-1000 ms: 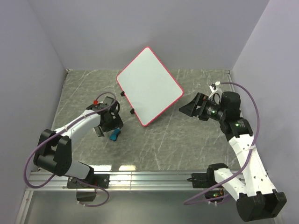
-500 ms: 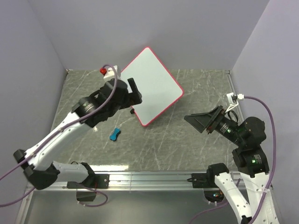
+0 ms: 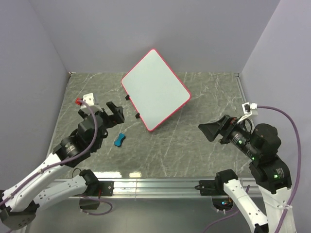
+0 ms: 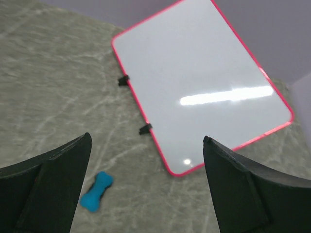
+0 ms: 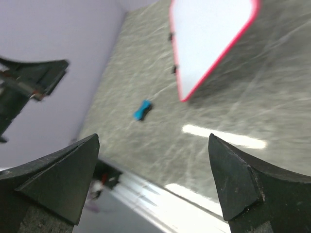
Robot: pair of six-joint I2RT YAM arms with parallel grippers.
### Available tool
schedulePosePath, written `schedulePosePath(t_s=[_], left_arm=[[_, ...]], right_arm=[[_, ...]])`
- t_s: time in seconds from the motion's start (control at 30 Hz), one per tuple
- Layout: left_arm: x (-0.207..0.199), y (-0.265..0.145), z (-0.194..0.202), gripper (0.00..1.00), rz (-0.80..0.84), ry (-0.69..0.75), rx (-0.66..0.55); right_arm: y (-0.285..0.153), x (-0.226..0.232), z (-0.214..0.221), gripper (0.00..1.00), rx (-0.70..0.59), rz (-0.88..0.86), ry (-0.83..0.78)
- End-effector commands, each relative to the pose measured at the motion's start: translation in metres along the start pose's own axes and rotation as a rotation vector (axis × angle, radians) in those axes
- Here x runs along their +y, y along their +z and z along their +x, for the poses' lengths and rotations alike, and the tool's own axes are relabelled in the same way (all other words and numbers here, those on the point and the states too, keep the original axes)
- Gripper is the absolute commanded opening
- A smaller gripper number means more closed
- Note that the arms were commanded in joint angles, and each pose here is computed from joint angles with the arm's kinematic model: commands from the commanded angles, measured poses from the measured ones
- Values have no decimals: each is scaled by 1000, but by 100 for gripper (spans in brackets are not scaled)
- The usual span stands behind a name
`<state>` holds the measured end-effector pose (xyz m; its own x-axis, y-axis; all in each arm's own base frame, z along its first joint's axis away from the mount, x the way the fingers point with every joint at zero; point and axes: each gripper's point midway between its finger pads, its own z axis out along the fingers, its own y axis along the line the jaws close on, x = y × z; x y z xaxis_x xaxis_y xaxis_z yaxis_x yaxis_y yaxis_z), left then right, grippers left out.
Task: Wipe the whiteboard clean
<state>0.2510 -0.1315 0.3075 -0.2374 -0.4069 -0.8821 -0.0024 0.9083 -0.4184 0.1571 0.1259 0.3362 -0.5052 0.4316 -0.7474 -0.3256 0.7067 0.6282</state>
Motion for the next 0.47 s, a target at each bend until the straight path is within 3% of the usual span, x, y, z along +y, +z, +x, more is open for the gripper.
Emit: schedulePosePath(t_s=[0.0,0.07,0.13,0.2,0.27,0.43], left_arm=[[26,6,-25,99,-100,118,-189],[54,18,-3,99,-209,310,-196],[68,30,-10,99,-275,296,-277],[66,50,1,99,-175,312,-252],[90,66,-1,99,-223,270,-249],[111,102,-1,100,-210,332,-225]], right_arm=[[-11,-25,-20,100,-52,177,-131],[-14,-27,-30,100,-74,213,-157],[-15,-29,-40,100,-92,252,-173],[-14,-18,-50,100,-109,222,-182],[-12,-9,-58,100,-124,199,-167],[0,-6,-59,100,-113,173,-129]])
